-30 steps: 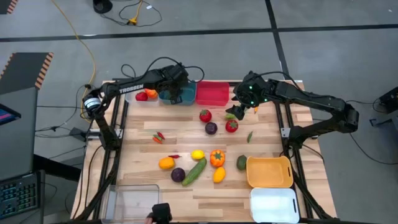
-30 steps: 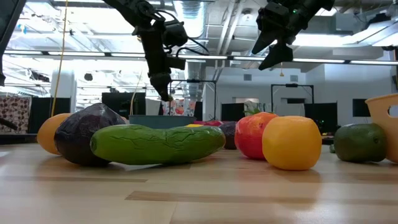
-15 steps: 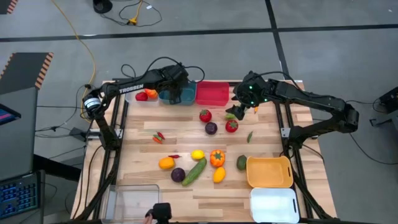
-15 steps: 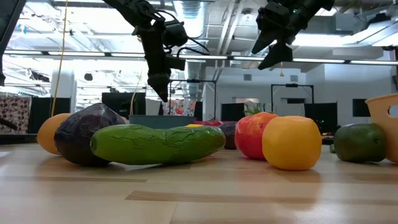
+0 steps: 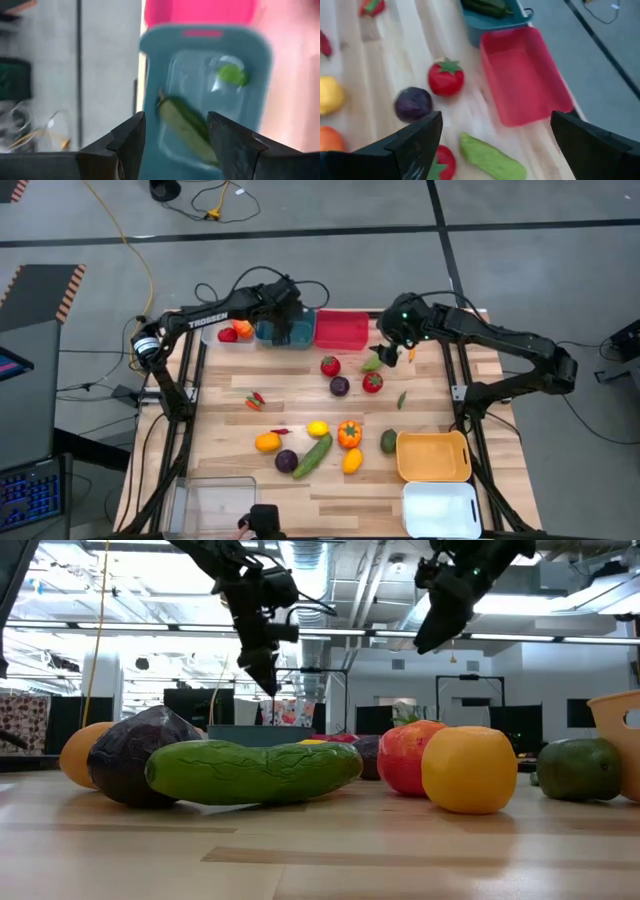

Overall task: Sort produce into baskets
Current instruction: Put the cucumber into the red bin

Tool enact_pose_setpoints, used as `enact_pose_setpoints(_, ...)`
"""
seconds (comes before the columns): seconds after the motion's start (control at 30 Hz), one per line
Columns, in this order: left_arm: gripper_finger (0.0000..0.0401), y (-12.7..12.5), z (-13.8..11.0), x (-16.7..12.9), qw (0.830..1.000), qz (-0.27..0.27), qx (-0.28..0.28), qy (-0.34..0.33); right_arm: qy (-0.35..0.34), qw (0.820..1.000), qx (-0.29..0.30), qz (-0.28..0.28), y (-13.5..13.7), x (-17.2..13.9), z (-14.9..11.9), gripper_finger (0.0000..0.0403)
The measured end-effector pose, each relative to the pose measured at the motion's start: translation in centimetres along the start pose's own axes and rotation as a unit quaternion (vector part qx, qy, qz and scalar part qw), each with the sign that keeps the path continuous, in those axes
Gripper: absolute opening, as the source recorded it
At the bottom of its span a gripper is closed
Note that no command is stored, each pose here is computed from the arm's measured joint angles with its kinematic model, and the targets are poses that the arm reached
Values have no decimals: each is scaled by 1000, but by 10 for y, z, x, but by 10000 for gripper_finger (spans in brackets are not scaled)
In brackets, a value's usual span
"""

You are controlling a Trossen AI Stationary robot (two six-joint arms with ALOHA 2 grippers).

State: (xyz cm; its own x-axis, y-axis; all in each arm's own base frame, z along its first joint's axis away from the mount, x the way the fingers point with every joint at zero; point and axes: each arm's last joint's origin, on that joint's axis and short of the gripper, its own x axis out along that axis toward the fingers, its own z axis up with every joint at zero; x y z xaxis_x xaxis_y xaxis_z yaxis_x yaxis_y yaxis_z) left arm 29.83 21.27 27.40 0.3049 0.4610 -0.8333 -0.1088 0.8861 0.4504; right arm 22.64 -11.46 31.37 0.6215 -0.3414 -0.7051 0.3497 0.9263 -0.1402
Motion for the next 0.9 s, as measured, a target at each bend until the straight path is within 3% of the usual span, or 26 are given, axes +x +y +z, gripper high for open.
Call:
enact_pose_setpoints(0.17, 199, 14, -7, -15, 998, -31, -40, -48, 39, 999, -21, -17, -18, 13, -7, 400)
enact_pose_setpoints(0.4, 199, 21, -15, -21, 995, -39, -79, -54, 142, 988, -60, -4, -36, 56, -25, 400)
enact_pose_setpoints(0.63, 199, 21, -15, -21, 994, -45, -78, -54, 212, 970, -115, 34, -36, 95, -40, 400)
enact_pose_setpoints(0.9, 199, 21, -15, -21, 994, -47, -79, -55, 281, 950, -118, 71, -29, 122, -57, 400)
